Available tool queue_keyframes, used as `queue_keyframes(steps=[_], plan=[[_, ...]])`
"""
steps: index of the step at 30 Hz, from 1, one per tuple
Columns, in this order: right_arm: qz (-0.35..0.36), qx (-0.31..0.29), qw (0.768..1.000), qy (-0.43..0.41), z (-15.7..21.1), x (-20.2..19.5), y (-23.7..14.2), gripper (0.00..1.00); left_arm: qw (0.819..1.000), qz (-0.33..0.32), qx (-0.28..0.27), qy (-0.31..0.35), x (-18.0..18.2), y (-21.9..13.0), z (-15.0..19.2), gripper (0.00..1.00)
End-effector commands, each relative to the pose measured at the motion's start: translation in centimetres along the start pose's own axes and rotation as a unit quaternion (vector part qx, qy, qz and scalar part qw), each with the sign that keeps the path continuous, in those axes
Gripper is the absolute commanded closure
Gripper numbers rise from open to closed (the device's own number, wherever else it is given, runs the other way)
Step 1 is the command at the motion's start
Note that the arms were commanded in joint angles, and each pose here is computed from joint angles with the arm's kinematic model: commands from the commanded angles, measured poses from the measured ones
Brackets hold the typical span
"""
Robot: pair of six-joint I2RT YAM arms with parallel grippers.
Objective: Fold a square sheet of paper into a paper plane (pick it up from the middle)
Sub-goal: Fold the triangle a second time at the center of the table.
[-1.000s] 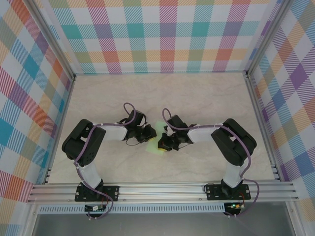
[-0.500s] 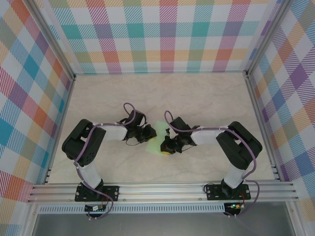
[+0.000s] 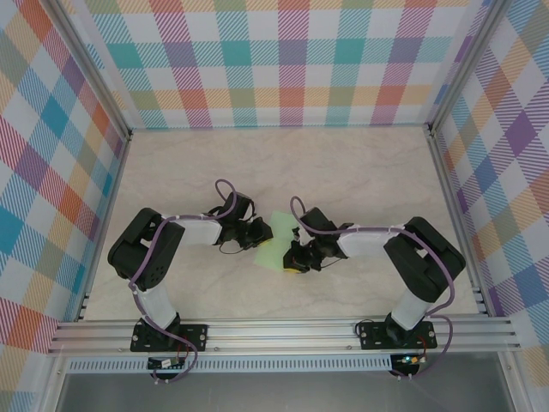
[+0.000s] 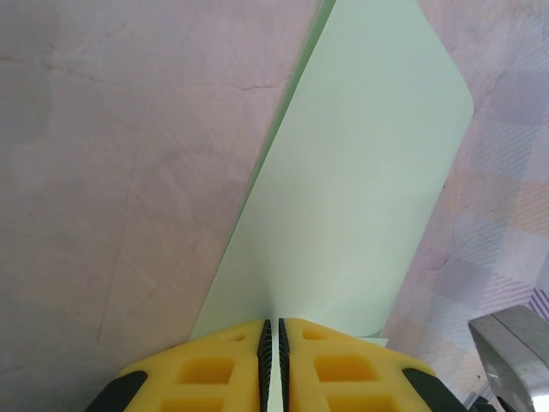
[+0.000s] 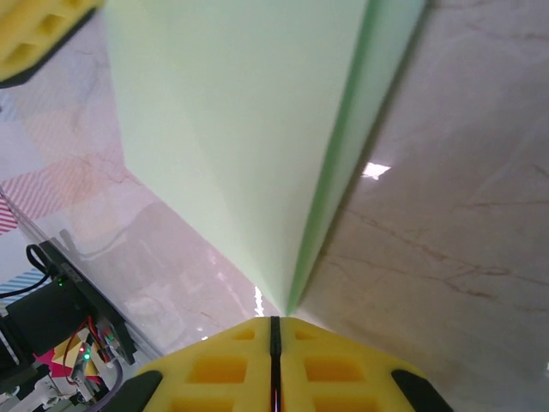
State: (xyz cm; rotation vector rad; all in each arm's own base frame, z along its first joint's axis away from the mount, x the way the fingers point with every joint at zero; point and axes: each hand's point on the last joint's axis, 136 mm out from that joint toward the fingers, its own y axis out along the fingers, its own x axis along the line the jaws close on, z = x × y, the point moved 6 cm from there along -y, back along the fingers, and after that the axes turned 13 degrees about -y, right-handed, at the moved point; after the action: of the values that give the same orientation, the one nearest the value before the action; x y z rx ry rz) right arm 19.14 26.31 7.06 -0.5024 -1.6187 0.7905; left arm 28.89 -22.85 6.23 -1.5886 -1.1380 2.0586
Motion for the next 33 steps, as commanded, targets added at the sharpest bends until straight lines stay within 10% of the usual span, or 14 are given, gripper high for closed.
queue_keyframes(steps=[1,14,33], plan=[[-0.02,-0.018,0.999,-0.018,-1.2,1.8,-0.6,0.91,0.998,-0.056,-0.003,-0.023,2.8,0.9,0.4,0.85],[0.008,0.032,0.999,0.016,1.2,-1.0,2.4,0.9,0.998,-0.055,-0.001,-0.022,2.6,0.8,0.4,0.85],[0.056,-0.097,0.992,0.057,-4.8,-0.7,-1.6,0.59,1.0,-0.027,0.003,-0.013,0.8,0.2,0.3,0.84]])
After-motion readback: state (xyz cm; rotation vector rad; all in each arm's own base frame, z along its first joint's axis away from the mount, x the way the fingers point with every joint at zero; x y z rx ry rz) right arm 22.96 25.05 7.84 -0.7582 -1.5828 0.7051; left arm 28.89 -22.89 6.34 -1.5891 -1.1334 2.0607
